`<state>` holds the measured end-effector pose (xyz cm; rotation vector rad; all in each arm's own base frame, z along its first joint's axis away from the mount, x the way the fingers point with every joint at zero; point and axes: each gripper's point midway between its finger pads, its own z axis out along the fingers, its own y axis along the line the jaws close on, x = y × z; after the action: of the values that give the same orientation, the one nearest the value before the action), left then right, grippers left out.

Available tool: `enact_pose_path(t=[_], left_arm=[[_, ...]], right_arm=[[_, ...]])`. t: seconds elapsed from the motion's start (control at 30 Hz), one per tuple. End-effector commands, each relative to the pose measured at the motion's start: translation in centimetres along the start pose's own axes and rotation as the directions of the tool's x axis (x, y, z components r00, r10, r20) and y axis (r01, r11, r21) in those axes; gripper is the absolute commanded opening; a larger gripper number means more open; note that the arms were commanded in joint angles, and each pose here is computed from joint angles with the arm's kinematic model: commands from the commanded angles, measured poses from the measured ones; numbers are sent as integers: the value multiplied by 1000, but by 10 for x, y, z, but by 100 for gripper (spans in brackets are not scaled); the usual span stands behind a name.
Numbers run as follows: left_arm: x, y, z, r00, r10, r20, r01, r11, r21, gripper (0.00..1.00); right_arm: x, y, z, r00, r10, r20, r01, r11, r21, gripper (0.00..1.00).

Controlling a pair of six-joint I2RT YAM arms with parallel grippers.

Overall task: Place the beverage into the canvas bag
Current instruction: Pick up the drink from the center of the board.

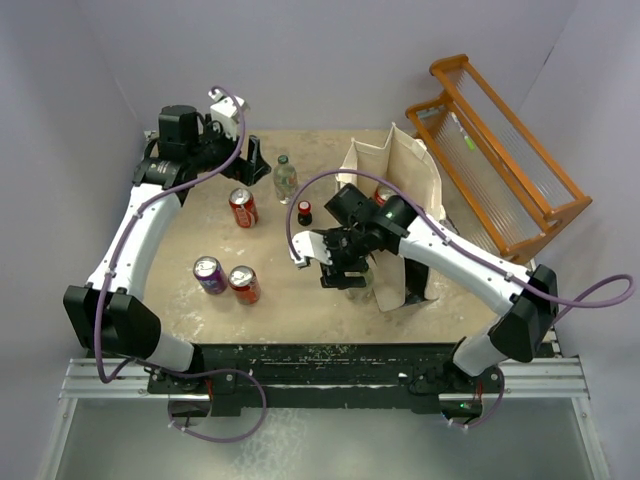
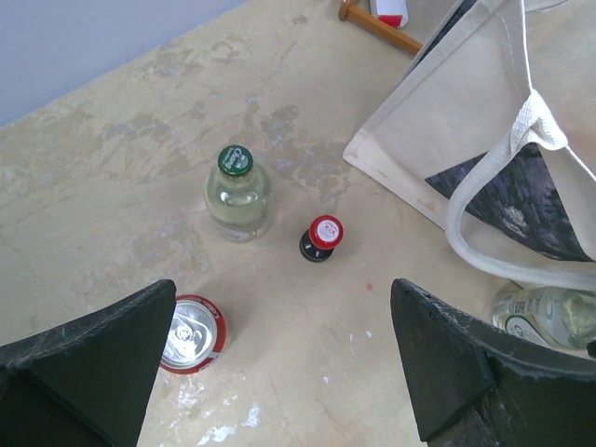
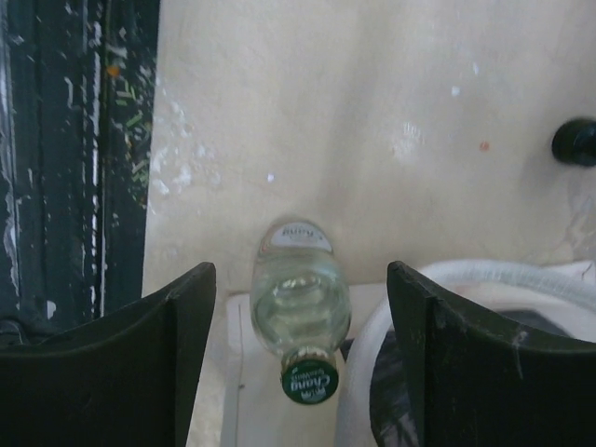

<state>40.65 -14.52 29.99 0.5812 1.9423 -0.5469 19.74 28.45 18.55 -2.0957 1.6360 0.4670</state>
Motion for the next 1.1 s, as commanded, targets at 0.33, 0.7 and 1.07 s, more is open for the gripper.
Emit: enact_pose_path(t=[0.33,0.7,1.07], left_arm=[[-15,4,-2,997,54,64,-53,999,-14,99],[-16,2,-1,996,42,73,-42,999,-3,99],[-17,-3,-6,995,47,89,-48,999,3,99]], right_arm=[[63,6,-26,984,88,-152,-84,996,35,69],[73,13,-15,980,127,-154,-124,992,30,53],[69,13,-10,983,139,-117,-135,990,38,37]])
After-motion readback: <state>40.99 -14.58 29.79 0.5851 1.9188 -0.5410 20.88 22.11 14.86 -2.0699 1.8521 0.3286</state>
